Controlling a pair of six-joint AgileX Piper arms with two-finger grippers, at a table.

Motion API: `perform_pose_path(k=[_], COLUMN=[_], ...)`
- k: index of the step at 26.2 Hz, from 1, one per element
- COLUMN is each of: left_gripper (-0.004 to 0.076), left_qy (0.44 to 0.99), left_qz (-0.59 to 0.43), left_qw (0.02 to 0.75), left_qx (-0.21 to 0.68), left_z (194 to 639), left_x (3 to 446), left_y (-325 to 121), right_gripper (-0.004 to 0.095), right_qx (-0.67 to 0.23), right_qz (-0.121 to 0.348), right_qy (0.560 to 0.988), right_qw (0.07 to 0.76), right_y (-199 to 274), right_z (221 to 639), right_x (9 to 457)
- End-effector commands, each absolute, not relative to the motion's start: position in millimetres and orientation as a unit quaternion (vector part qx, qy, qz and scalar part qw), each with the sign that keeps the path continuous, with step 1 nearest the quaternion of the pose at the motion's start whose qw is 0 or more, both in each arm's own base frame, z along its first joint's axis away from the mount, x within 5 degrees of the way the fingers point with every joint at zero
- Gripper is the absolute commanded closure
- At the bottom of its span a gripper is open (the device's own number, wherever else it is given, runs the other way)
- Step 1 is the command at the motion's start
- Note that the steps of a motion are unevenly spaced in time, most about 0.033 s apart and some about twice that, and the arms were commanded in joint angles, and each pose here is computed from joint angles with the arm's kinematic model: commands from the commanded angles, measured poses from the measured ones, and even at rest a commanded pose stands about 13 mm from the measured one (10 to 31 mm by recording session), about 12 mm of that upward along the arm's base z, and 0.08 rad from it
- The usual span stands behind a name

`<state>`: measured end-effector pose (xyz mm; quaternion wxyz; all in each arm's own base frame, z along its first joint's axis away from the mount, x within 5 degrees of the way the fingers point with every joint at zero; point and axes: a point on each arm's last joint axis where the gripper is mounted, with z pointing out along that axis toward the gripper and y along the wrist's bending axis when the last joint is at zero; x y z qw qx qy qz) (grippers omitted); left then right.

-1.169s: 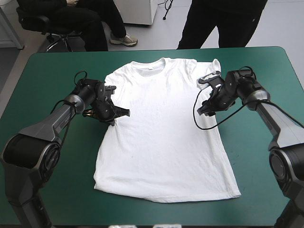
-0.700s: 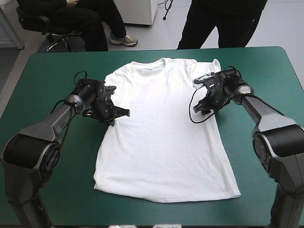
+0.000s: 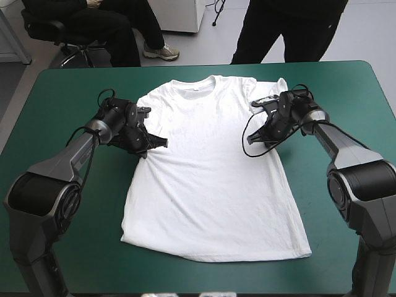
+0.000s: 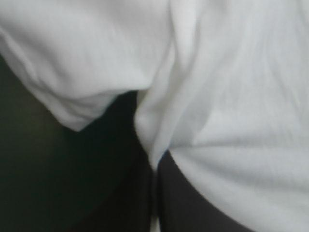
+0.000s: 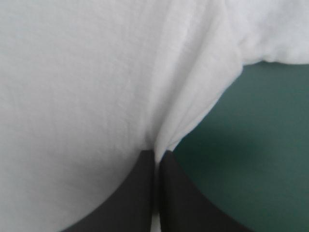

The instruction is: Fold the cloth

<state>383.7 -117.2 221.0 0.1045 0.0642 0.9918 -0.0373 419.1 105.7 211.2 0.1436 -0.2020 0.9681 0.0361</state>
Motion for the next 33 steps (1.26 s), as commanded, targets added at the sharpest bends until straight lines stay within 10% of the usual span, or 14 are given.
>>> perform_pose_path(k=[1, 13, 33], left_gripper=[0.0741, 0.0741, 0.0741], left_qy=[0.981, 0.940, 0.827], left_qz=[-0.045, -0.070, -0.131], left_qw=[0.176, 0.321, 0.539], left_qx=[0.069, 0.088, 0.093], left_z=[269.8, 388.6, 539.7], left_x=[389.3, 346.9, 211.7], left_y=[-118.1, -105.3, -68.8], right_gripper=[0.0925, 0.0925, 0.0925], right_qx=[-0.192, -0.189, -0.186], right_qz=[0.043, 0.066, 0.120], right_qy=[0.965, 0.912, 0.817], right_qw=[0.172, 0.358, 0.533], right_y=[101.7, 93.6, 71.6], right_z=[237.4, 414.4, 541.3], right_x=[421.0, 369.4, 233.9])
